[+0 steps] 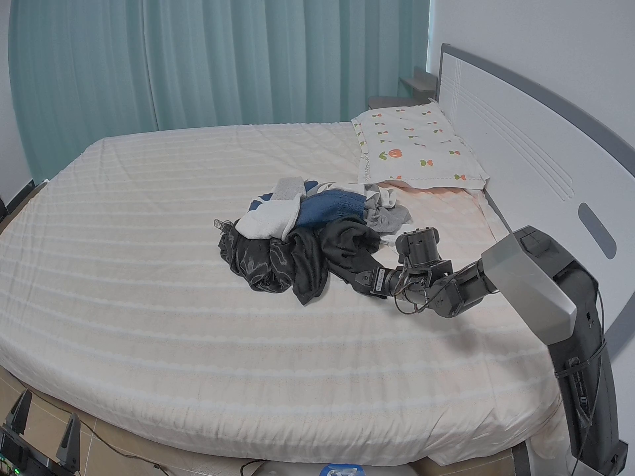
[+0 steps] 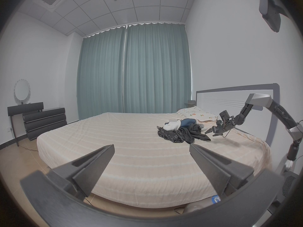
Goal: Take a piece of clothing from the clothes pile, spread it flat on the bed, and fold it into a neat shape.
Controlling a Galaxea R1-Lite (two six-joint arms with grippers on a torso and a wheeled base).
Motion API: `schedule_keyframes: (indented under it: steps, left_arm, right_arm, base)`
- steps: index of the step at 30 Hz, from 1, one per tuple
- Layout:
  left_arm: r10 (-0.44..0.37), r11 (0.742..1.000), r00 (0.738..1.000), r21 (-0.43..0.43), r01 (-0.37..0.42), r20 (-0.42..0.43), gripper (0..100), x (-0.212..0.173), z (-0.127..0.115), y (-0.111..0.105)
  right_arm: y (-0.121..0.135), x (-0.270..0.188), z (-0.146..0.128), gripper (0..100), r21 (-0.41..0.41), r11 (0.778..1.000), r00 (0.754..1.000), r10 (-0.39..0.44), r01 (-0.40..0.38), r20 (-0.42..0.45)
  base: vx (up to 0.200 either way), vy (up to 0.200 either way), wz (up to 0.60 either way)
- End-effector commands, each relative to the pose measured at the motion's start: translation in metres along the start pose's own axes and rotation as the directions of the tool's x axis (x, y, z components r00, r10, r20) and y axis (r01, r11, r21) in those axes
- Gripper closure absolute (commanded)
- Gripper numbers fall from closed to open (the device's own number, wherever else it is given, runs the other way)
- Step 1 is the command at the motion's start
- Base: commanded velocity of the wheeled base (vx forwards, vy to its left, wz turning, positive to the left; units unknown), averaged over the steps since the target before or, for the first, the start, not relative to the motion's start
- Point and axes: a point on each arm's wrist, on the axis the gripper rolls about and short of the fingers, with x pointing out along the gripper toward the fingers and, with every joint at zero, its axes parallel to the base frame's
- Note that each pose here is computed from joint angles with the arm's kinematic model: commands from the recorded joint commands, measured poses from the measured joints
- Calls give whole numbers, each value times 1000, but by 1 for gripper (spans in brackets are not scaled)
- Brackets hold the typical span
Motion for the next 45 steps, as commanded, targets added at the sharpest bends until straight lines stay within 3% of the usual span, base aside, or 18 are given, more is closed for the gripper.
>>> schedule_keyframes:
  steps: [1, 5, 15, 16, 23, 25, 30, 33, 37, 45]
  left_arm:
    - [1, 1000, 1000, -2, -1, 0, 0, 0, -5, 0]
    - [1, 1000, 1000, 0, -1, 1, 0, 0, -5, 0]
    - [1, 1000, 1000, 0, -1, 1, 0, 0, -5, 0]
    - [1, 1000, 1000, 0, -1, 1, 0, 0, -5, 0]
    - [-1, 1000, 1000, 0, 1, 0, 0, 0, -5, 0]
    - [1, 1000, 1000, 0, -1, 0, 0, 0, -5, 0]
    - [1, 1000, 1000, 0, -1, 1, 0, 0, -5, 0]
    - [1, 1000, 1000, 0, -1, 0, 0, 0, -5, 0]
    - [1, 1000, 1000, 0, -1, 1, 0, 0, -5, 0]
    - [1, 1000, 1000, 0, -1, 0, 0, 0, -5, 0]
  right_arm:
    - [-4, 29, -12, 0, 15, 1000, 999, -18, 19, -32]
    - [-4, 39, -11, 0, 16, 1000, 1000, -13, 14, -12]
    - [-14, 70, -29, 0, 15, 996, 996, -86, 86, -1]
    - [-15, 70, -29, 100, 16, 996, 996, -88, 88, -3]
    - [-14, 68, -16, 100, 63, 996, 996, -64, 60, 65]
    - [-5, 55, 7, 100, 119, 993, 990, -36, 19, 138]
    - [-1, 15, 20, 100, 124, 992, 993, -35, 21, 114]
    - [-3, -14, 13, 100, 106, 994, 998, 2, -9, 64]
    - [-18, -52, -19, 100, 67, 997, 998, -24, 27, -52]
    - [-28, -163, -38, 100, 89, 991, 995, 98, -95, -28]
  base:
    - [0, 0, 0]
    - [0, 0, 0]
    - [0, 0, 0]
    - [0, 0, 0]
    - [0, 0, 0]
    - [0, 0, 0]
    - [0, 0, 0]
    - [0, 0, 0]
    - [0, 0, 0]
    - [0, 0, 0]
